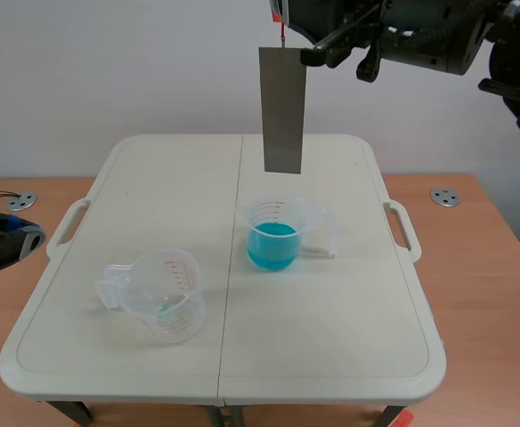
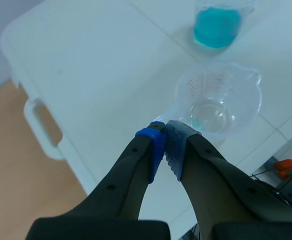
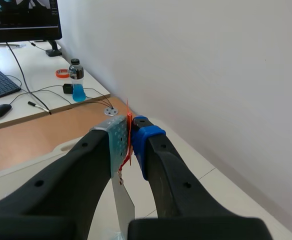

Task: Hold the metal plate by the orange handle, dip it into the blue solution, take it out and point at it, then put the plate back in the beaker on the left.
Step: 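Point at the plate with the left hand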

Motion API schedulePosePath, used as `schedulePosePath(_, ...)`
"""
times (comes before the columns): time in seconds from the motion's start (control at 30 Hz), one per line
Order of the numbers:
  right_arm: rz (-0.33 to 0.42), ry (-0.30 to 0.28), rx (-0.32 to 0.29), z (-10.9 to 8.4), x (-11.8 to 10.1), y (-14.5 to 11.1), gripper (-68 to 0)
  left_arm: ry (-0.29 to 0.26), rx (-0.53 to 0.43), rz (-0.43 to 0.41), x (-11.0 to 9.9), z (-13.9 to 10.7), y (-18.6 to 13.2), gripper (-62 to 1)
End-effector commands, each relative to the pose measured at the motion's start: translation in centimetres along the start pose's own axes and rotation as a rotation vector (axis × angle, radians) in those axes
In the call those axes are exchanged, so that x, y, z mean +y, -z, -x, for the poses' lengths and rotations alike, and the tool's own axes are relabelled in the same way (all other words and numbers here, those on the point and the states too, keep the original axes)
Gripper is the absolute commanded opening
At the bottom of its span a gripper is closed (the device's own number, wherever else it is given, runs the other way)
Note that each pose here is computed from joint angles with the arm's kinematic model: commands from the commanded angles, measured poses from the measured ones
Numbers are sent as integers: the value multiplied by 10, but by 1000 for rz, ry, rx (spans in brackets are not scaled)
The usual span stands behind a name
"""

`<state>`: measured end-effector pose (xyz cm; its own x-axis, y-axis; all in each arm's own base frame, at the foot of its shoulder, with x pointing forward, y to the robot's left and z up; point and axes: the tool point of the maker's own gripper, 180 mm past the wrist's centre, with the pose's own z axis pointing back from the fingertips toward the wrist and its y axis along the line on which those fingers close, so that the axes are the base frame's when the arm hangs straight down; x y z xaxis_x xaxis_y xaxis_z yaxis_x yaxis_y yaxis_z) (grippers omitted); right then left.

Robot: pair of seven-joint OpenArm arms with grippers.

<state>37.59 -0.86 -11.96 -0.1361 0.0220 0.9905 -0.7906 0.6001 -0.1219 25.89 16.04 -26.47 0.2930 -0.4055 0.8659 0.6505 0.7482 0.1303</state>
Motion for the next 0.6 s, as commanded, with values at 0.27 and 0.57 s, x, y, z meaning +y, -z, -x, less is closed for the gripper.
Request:
schedulePosePath(0.27,-11,-2,-46,-10,-4,1,-663,24,-114,111,-23,-38,38,-579)
schedulePosePath(0.57,-20,-2,-58,-12,-2,1,-663,28,-148,108,-21,-54,79,-579)
